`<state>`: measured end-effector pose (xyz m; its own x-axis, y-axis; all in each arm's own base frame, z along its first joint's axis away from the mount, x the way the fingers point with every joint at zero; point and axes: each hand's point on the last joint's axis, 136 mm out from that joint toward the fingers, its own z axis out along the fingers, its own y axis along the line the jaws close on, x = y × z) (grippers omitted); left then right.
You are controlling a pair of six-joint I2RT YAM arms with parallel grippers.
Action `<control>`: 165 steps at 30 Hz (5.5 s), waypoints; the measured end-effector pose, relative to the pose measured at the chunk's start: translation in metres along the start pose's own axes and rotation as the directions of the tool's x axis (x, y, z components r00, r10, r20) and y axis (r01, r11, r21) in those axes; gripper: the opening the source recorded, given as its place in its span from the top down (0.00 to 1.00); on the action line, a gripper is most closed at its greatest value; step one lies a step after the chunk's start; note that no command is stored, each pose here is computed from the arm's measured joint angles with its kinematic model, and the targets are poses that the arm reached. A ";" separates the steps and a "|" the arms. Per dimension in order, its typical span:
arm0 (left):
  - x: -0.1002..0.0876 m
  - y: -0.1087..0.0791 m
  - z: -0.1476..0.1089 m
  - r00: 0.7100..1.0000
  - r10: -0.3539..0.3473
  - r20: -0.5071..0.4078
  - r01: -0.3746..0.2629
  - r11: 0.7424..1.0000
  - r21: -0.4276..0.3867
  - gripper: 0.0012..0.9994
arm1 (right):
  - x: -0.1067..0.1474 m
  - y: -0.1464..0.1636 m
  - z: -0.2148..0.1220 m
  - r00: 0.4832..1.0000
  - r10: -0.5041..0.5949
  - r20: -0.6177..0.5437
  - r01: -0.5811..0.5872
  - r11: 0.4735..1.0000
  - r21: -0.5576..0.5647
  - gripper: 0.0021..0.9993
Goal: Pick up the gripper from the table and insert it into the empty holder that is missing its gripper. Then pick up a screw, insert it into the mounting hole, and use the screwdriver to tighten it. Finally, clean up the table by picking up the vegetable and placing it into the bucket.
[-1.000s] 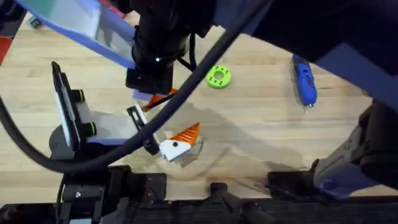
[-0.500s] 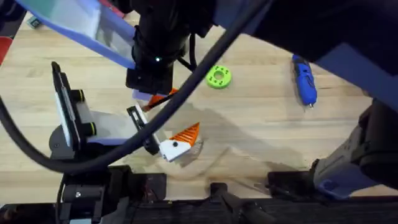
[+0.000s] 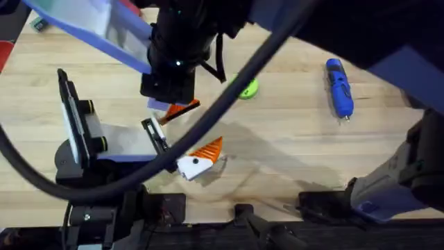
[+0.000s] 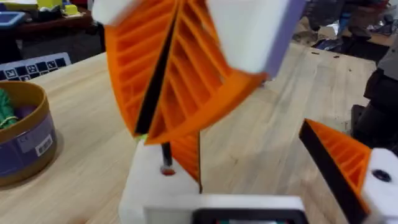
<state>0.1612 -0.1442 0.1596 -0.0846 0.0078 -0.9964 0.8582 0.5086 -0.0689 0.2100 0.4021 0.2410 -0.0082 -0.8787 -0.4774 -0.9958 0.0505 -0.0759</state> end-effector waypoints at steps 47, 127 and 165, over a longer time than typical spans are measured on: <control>0.000 0.000 0.000 1.000 0.000 0.000 0.000 1.000 0.000 0.01 | 0.002 0.000 -0.003 1.000 0.009 -0.005 -0.009 1.000 0.004 1.00; 0.000 -0.002 0.000 1.000 -0.012 0.000 0.012 1.000 0.010 0.01 | 0.013 -0.008 -0.014 0.995 0.104 0.005 -0.104 0.993 0.049 0.01; 0.000 -0.002 0.000 1.000 -0.008 0.000 0.008 1.000 0.010 0.01 | 0.257 -0.094 -0.113 0.427 0.898 0.109 -0.854 0.360 0.377 0.01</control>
<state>0.1597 -0.1450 0.1597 -0.0917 0.0036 -0.9958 0.8627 0.4998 -0.0776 0.2916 0.1180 0.2251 -0.8876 -0.2774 -0.3676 -0.3169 0.9471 0.0504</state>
